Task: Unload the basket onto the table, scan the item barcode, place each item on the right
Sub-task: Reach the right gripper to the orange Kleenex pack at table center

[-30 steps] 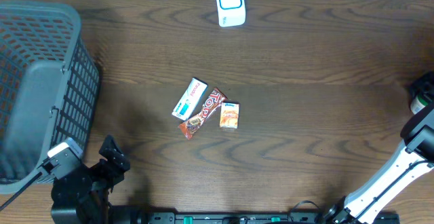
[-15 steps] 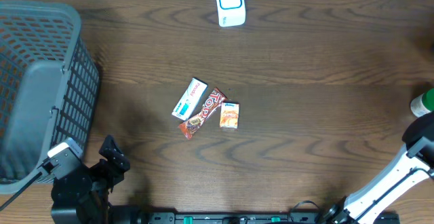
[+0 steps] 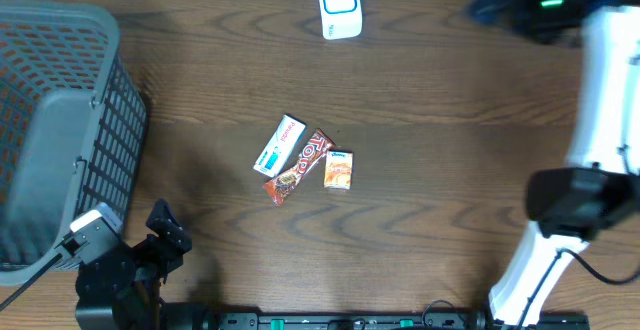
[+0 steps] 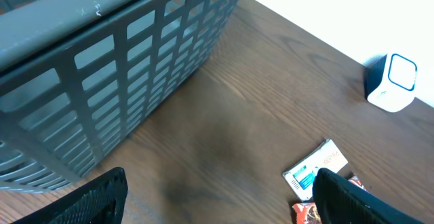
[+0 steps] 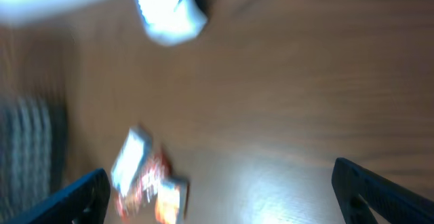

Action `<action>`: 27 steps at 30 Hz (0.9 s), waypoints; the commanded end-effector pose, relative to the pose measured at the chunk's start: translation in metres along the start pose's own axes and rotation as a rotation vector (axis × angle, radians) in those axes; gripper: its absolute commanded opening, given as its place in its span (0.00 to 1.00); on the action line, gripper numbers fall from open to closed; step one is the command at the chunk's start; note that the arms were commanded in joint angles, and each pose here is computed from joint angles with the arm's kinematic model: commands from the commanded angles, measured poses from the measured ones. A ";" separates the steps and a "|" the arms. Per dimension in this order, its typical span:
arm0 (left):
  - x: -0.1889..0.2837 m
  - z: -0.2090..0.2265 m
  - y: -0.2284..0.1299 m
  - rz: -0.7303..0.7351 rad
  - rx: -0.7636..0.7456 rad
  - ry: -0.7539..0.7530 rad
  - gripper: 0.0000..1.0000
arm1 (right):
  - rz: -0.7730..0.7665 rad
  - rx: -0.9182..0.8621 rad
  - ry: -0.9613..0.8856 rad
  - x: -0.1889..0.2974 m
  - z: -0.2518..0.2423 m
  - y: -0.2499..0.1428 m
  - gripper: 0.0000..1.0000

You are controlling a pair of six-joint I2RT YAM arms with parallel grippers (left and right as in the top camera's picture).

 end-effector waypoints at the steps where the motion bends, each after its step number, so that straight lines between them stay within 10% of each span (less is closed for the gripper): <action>1: 0.002 0.001 0.002 -0.011 0.016 0.003 0.88 | 0.171 0.376 0.004 -0.040 0.051 -0.021 0.97; 12: 0.002 0.001 0.002 -0.011 0.016 0.003 0.88 | 0.583 0.787 0.070 -0.146 0.141 -0.121 0.98; 27: 0.002 0.001 0.002 -0.011 0.016 0.003 0.88 | 0.666 1.010 0.086 -0.238 0.148 -0.217 0.99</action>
Point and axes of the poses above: each gripper's point midway between its finger pads, its own x axis back along the fingers, its own z axis along the line the jaws close on, y = z × x, the point moved 4 cm from there along x, back along the fingers, and after that the axes turned 13 degrees about x, right-handed, at the moved point
